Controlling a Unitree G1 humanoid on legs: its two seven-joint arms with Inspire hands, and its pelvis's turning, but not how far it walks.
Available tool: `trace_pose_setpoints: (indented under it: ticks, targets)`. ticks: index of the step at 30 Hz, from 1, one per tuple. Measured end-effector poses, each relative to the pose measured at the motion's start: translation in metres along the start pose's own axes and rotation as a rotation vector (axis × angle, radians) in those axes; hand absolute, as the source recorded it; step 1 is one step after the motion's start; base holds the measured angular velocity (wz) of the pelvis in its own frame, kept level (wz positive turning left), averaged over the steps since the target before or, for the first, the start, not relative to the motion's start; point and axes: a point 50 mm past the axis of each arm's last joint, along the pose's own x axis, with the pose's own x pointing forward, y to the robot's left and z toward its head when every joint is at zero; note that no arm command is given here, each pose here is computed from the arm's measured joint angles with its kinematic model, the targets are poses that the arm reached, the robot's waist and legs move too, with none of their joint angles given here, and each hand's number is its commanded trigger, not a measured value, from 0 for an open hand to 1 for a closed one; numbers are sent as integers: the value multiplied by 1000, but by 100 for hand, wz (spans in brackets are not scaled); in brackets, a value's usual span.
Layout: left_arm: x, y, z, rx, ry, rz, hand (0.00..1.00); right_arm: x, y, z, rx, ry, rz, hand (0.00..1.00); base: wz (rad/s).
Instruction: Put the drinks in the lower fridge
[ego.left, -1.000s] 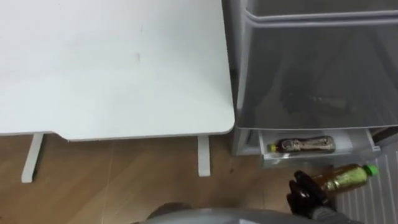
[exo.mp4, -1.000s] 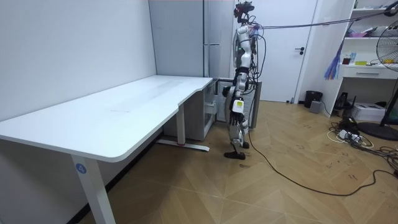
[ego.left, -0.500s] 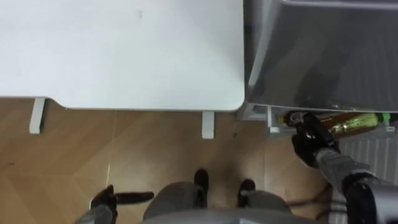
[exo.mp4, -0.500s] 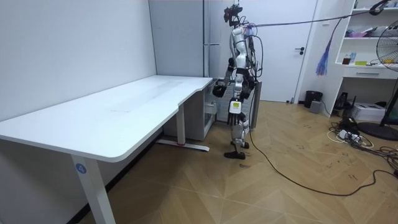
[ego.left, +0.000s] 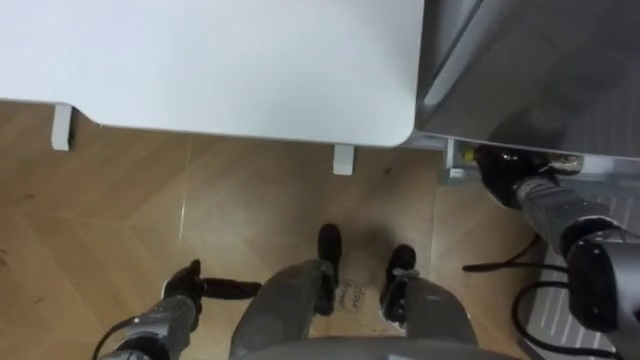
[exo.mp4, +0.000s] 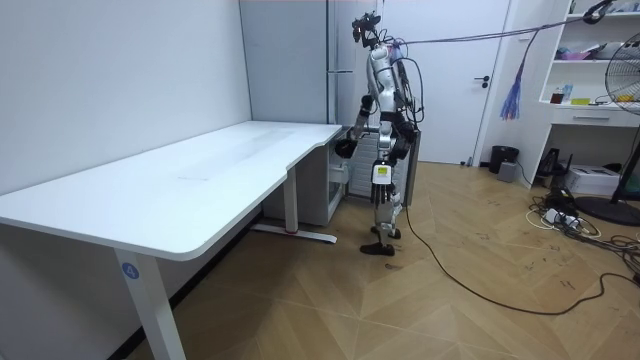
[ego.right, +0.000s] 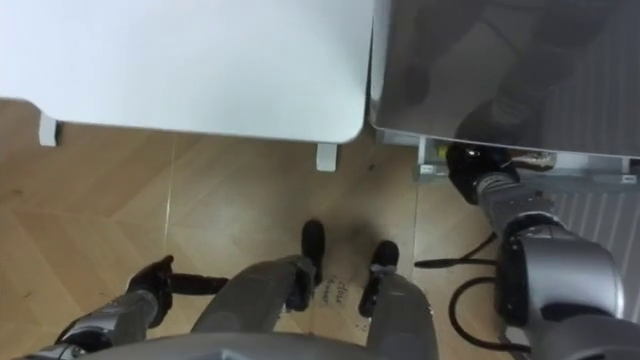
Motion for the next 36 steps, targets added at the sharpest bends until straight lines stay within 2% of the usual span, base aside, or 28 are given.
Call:
trace_pose_setpoints:
  ticks: [2,3,4,13,26,32,36]
  targets:
    - [0,3,3,3,-10,6,0,0,3,2,1,-4,6,100,0]
    - [0,4,4,14,-14,5,0,0,6,5,-4,-8,9,69,-5]
    - [0,5,4,21,-14,4,0,0,11,7,8,-12,15,0,-7]
    - [0,7,4,47,-9,2,0,0,27,15,40,-29,50,0,-1]
    - [0,6,4,50,-17,-4,0,0,25,17,37,-37,44,0,0]
    - [0,6,4,53,-17,-3,0,-1,15,16,-4,-30,35,0,3]
    - [-1,10,1,29,-12,3,0,-3,-6,15,-3,-29,-6,0,8]
